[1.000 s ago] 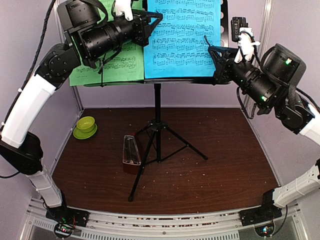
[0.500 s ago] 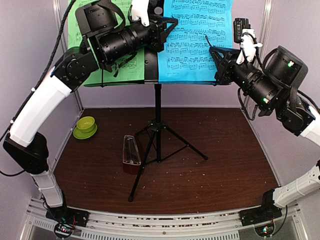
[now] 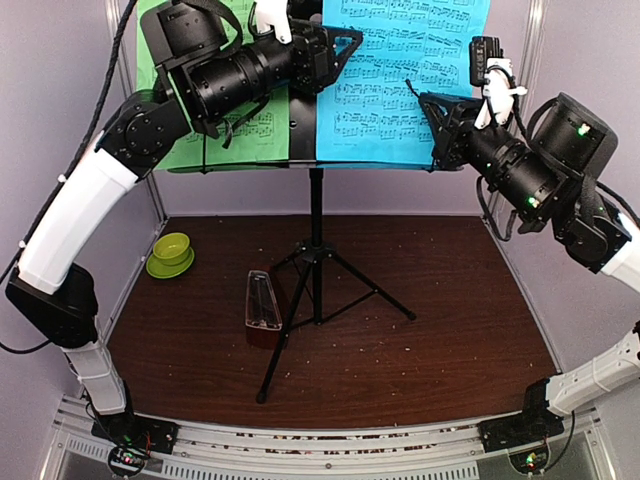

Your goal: Set up the instrument practice props

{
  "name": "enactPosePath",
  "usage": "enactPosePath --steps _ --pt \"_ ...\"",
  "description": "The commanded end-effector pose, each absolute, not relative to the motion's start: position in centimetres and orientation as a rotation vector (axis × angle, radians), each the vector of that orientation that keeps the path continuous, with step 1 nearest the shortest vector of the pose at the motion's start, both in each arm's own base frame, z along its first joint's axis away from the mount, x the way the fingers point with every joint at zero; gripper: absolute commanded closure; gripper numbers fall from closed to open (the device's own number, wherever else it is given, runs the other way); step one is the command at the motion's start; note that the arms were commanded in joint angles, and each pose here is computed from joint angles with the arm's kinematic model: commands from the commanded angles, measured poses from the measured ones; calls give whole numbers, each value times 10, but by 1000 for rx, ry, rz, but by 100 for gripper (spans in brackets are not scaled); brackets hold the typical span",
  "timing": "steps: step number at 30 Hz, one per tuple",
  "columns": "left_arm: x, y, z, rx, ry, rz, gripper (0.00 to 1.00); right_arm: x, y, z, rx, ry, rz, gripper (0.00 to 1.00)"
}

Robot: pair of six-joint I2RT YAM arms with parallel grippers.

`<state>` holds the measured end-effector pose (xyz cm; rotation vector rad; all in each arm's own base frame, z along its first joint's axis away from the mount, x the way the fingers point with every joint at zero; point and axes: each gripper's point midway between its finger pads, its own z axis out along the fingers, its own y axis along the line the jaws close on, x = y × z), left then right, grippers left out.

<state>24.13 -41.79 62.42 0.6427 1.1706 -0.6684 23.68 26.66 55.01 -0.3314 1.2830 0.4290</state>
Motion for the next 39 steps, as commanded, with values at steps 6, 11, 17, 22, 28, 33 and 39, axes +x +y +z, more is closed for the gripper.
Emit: enactPosePath --steps 6,11,17,22,28,33,39 --pt "216 -393 667 608 1052 -717 39 231 255 560 -308 1255 450 74" --pt "202 -387 674 639 1021 -752 30 230 254 562 -307 1251 455 68" --pt "194 -361 685 614 1020 -749 25 228 251 564 -308 1247 461 54" --pt "192 -323 692 545 1056 -702 24 224 249 567 -323 1242 473 41" --pt "204 -258 682 368 1166 -620 25 217 250 567 -364 1248 507 27" --pt "209 -180 664 183 1233 -614 31 211 245 563 -394 1275 522 18" --pt "206 -127 630 63 1325 -495 33 202 238 556 -446 1312 530 6"
